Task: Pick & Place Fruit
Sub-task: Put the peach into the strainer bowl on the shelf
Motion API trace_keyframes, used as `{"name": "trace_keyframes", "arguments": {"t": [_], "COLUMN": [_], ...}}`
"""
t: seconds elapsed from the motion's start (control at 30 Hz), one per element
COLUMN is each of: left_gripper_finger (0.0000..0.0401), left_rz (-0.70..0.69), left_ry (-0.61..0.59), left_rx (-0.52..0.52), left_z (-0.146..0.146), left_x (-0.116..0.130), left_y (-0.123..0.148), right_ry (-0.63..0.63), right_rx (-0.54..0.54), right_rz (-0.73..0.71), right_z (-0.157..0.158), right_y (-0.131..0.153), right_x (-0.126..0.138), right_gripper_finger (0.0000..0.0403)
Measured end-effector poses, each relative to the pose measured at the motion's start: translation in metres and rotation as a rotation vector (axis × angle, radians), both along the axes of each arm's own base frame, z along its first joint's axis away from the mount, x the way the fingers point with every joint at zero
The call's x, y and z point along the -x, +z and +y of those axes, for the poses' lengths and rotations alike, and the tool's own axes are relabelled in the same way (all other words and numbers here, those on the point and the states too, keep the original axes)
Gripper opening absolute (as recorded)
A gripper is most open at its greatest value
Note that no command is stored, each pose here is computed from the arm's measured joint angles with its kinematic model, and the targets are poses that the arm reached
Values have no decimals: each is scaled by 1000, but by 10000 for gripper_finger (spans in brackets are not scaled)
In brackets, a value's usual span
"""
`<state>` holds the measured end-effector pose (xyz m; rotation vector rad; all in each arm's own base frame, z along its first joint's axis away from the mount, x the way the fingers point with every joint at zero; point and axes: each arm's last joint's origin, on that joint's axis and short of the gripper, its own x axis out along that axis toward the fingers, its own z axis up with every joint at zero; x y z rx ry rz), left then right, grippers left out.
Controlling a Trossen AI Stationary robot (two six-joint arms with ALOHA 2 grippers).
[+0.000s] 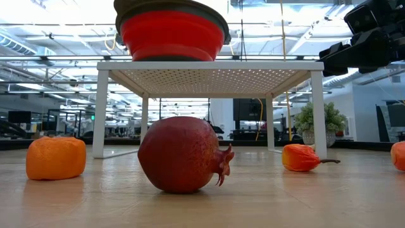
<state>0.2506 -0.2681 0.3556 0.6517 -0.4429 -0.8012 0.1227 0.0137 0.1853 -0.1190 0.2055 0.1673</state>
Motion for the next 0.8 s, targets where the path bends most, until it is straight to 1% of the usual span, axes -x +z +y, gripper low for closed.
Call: {"name": "trace_keyframes", "arguments": {"t": [0.37,0.53,0.7,0.77,0.8], "left_gripper_finger": [81,81,81,81,81], "left_rz": [-133,-142,-138,-116,-95], "left_ry": [27,36,36,37,57], "left_rx": [141,179,179,183,189], "left_z": [10,14,14,14,14], "left_x": [-4,-7,-7,-7,-8], "left_y": [18,21,21,20,19], "right_ry": [0,0,0,0,0], "right_rx": [0,0,0,0,0], "right_rz": [0,0,0,0,0], "right_z": [0,0,0,0,0], "right_y": [0,0,0,0,0], "right_x": [0,0,0,0,0], "right_gripper_finger": [130,130,130,130,130]}}
